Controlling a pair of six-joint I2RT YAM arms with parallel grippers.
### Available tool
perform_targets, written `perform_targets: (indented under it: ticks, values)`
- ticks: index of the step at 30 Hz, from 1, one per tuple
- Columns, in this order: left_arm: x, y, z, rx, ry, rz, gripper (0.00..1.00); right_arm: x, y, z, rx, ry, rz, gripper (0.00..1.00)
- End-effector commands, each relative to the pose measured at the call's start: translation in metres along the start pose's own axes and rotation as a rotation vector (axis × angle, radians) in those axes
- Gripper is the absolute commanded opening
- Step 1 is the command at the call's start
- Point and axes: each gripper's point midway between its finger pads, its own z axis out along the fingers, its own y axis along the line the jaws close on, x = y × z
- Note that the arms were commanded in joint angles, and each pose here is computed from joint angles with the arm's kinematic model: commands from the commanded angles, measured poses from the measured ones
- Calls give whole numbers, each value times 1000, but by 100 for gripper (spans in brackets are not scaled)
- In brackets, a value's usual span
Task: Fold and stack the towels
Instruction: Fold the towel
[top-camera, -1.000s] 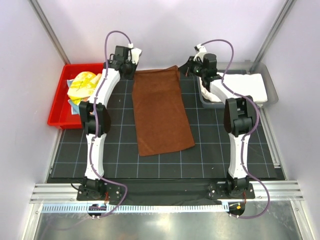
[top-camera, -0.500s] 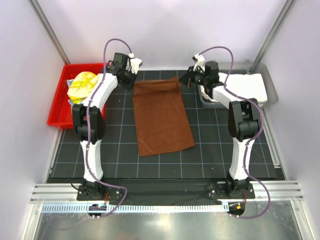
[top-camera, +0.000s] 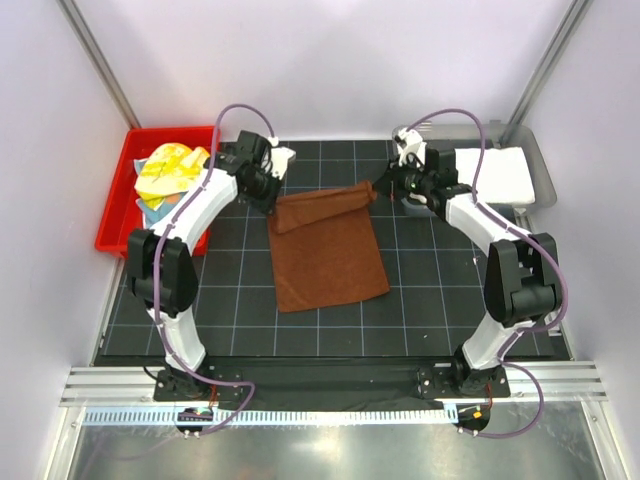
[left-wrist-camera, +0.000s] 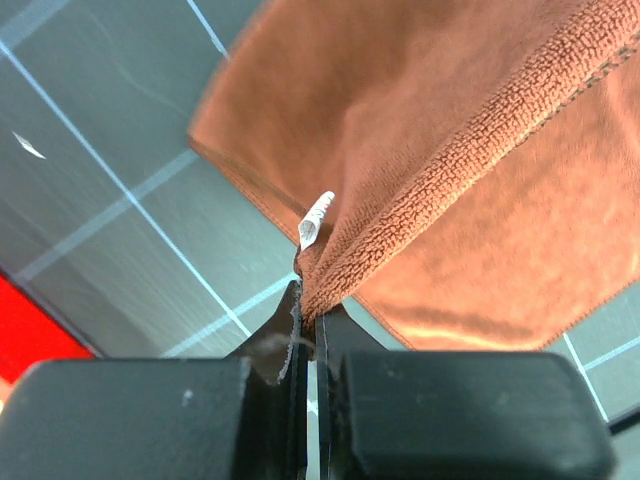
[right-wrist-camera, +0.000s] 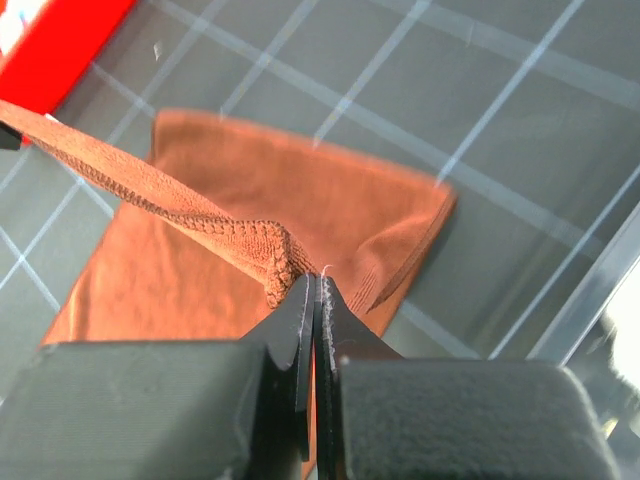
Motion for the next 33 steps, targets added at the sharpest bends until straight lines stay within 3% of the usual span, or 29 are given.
perform_targets:
  ticks: [1,13,20,28,33]
  values:
    - [21,-15,-7,13,46,-38,0,17,3,-19,42,57,18,1]
    - [63,-57,-20,0,95,6,0,72,31,-45,65,169,107,1]
    - [87,-79,-17,-73,140,76,0,111,32,-62,164,321,151,2]
    - [129,-82,-4,-97,216,-23,0,134,35,-80,251,424,170,3]
    - [140,-100,-1,-5,236,-46,4,149,47,-87,237,483,205,8]
